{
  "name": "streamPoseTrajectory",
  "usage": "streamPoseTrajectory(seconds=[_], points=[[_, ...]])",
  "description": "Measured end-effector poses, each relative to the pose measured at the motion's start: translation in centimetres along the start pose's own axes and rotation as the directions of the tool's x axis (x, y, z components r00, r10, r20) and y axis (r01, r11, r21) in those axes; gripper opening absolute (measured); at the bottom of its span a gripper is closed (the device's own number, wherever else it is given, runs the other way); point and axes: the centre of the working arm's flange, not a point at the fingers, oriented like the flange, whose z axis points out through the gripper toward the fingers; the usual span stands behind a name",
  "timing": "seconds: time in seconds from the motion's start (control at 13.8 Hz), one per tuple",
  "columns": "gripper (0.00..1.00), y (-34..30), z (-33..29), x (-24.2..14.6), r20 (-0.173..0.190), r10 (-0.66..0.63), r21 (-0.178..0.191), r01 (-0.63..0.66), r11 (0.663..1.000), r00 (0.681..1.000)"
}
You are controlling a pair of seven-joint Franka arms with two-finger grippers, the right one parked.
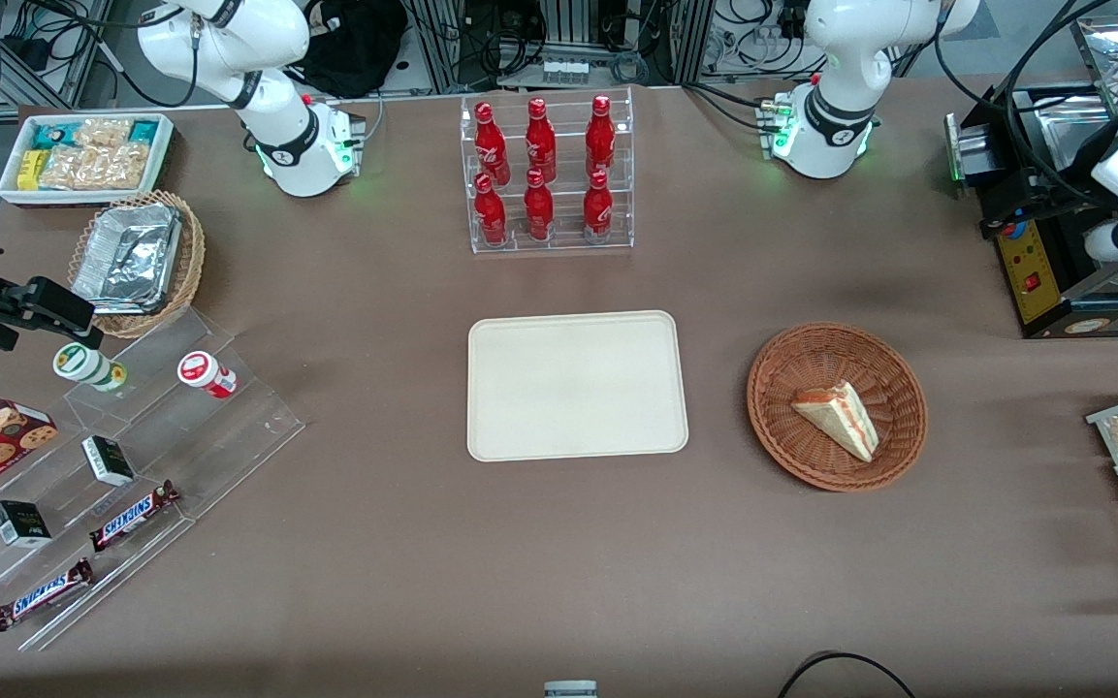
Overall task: Place sandwich from basket to tray
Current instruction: 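Move the left gripper down over the wrapped sandwich in the wicker basket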
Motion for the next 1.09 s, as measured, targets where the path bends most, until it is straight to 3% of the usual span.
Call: streamPoseTrajectory(seconds=[0.65, 1.09], points=[[1.00, 0.1, 2.3, 1.8, -0.011, -0.001, -0.004, 0.001, 1.000, 1.000], [1.00, 0.9, 14.2, 8.0, -0.088, -0.050, -0.033, 0.048, 0.998, 0.995]])
